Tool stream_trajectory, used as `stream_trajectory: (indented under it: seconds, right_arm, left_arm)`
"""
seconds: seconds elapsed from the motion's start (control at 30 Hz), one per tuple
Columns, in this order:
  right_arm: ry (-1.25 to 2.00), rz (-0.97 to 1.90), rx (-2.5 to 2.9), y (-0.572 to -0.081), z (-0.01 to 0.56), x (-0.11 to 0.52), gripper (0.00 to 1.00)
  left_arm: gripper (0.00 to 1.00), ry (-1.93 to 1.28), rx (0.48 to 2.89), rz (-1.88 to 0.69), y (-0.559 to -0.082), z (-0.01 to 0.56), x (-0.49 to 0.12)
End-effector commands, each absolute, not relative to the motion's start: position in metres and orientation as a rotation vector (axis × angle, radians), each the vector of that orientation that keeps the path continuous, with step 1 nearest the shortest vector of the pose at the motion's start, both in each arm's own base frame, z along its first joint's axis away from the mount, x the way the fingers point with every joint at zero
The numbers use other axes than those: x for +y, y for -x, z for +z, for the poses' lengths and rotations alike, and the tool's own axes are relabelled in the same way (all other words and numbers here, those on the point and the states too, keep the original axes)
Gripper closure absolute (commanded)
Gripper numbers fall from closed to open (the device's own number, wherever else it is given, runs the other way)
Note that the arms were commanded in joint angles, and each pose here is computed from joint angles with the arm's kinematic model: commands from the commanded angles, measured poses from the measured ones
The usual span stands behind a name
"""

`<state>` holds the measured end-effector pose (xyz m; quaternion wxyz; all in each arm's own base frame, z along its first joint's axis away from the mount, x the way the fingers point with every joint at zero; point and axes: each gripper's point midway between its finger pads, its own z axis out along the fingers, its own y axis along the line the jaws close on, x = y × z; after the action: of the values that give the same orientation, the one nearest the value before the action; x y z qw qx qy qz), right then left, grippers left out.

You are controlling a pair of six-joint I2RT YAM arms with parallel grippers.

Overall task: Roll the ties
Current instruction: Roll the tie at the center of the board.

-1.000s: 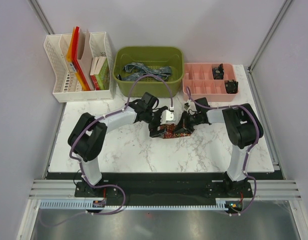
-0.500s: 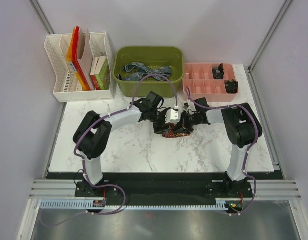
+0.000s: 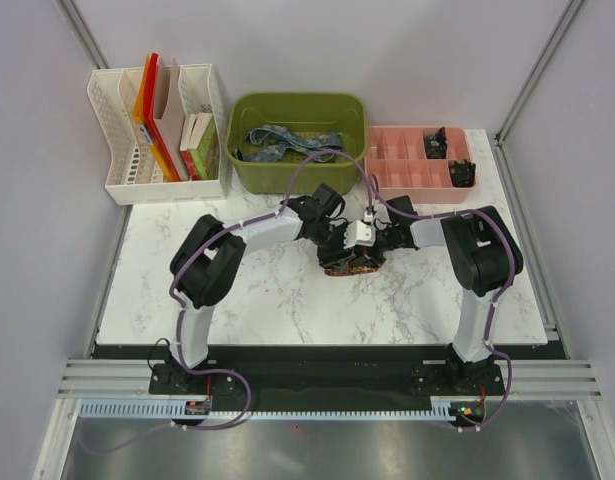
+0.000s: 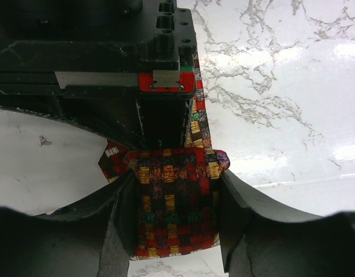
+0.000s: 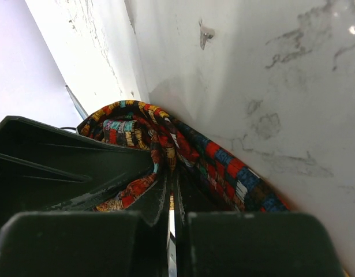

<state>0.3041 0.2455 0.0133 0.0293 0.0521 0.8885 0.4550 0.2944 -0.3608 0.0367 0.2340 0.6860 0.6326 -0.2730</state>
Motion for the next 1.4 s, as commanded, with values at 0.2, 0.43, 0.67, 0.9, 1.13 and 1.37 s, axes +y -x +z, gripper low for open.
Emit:
stream_trajectory:
  seconds: [0.2,0.43,0.67,0.9,1.13,1.37]
  right_arm:
    - [-0.085,1.358,2.777,-0.299,0.017,0.236,0.82]
    - [-0.052,1.415,2.763,-0.298,0.037,0.222,0.56]
    - [-0.056,1.425,2.726,-0.299,0.05,0.212,0.57]
    - [-0.044,1.486,2.629,-0.307,0.069,0.218,0.5]
    - [-0.073,1.515,2.622,-0.306,0.066,0.22,0.47]
    - [-0.068,1.566,2.577,-0.307,0.078,0.223,0.43]
  left_arm:
    - [0.57,-1.971,1.932,-0.64,-0.288,-0.008,-0.339]
    - [0.64,-2.002,1.966,-0.601,-0.291,-0.017,-0.337]
    - [0.66,-2.018,1.972,-0.593,-0.292,-0.019,-0.338]
    - [0.66,-2.029,1.976,-0.597,-0.292,-0.021,-0.338]
    - [0.65,-2.033,1.978,-0.607,-0.291,-0.021,-0.339]
    - [0.65,-2.042,1.981,-0.613,-0.29,-0.022,-0.338]
